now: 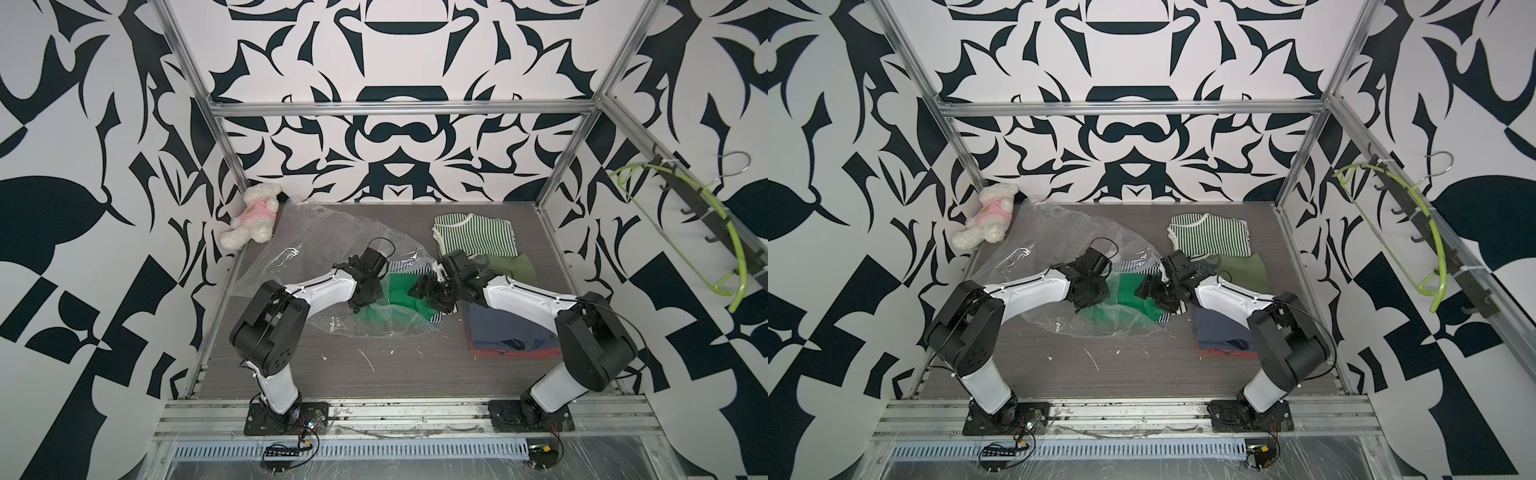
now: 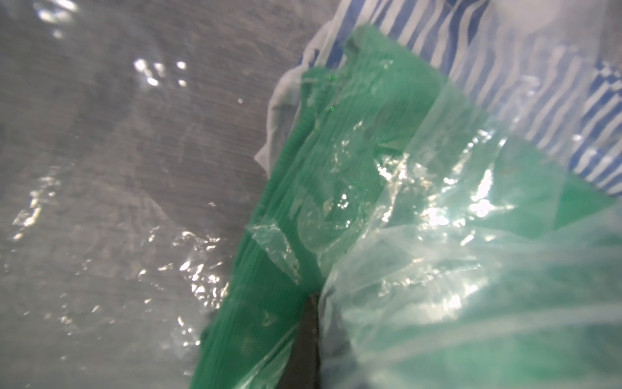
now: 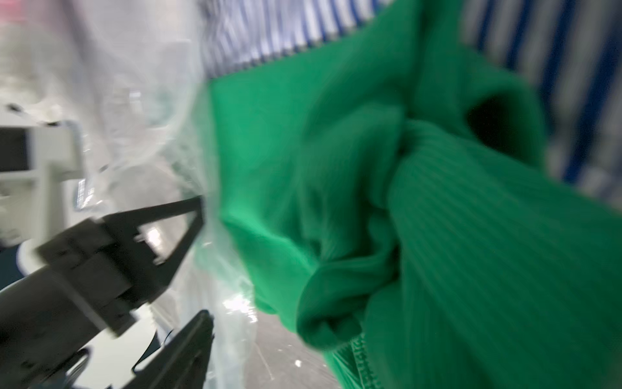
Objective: Take the tank top out of the vacuum bag
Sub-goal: Take out the tank top from the vacuum bag.
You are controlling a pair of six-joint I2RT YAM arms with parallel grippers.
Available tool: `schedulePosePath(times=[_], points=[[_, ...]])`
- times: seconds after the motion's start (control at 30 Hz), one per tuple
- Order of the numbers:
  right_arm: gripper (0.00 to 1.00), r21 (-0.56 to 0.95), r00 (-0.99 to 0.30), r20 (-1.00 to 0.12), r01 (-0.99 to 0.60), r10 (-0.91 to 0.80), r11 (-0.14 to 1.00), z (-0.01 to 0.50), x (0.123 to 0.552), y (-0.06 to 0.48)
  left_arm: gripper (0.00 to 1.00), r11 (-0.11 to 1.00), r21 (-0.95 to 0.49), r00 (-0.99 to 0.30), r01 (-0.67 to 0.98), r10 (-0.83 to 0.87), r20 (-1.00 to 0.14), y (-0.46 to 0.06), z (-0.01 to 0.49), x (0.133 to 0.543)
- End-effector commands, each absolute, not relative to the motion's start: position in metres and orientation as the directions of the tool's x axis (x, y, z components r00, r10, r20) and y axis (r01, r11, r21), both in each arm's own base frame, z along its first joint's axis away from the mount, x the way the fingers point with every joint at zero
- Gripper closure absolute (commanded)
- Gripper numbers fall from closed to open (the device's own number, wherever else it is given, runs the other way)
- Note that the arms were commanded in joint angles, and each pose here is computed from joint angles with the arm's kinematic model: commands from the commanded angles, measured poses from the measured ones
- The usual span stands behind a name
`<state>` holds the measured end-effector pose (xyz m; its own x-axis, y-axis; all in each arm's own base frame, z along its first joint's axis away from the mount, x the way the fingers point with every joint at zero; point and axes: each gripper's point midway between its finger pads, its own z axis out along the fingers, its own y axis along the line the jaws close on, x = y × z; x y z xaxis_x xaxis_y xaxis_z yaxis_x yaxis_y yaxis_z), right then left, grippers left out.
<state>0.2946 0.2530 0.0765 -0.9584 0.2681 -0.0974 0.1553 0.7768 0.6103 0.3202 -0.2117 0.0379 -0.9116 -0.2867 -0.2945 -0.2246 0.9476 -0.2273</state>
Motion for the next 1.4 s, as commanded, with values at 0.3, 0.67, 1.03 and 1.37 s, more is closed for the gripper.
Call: schedulePosePath(times=[0.3, 0.67, 1.03, 1.37], points=[[0.11, 0.558, -0.97, -0.125, 0.105, 0.208, 0.823, 0.071, 0.313, 0.257, 1.0, 0.954, -0.176, -0.926, -0.242, -0.281, -0.253, -0.202, 0.017, 0.308], [1.0, 0.538, -0.968, -0.2, 0.018, 0.148, 0.843, 0.091, 0.313, 0.257, 1.0, 0.956, -0.157, -0.916, -0.249, -0.285, -0.284, -0.193, 0.026, 0.306], [1.0, 0.442, -0.89, -0.449, -0.149, 0.075, 0.884, 0.163, 0.321, 0.231, 1.0, 0.954, -0.1, -0.876, -0.282, -0.299, -0.379, -0.167, 0.053, 0.314], [1.0, 0.398, -0.86, -0.492, -0.083, 0.136, 0.914, 0.187, 0.335, 0.173, 1.0, 0.937, -0.085, -0.858, -0.339, -0.345, -0.381, -0.14, 0.056, 0.314]])
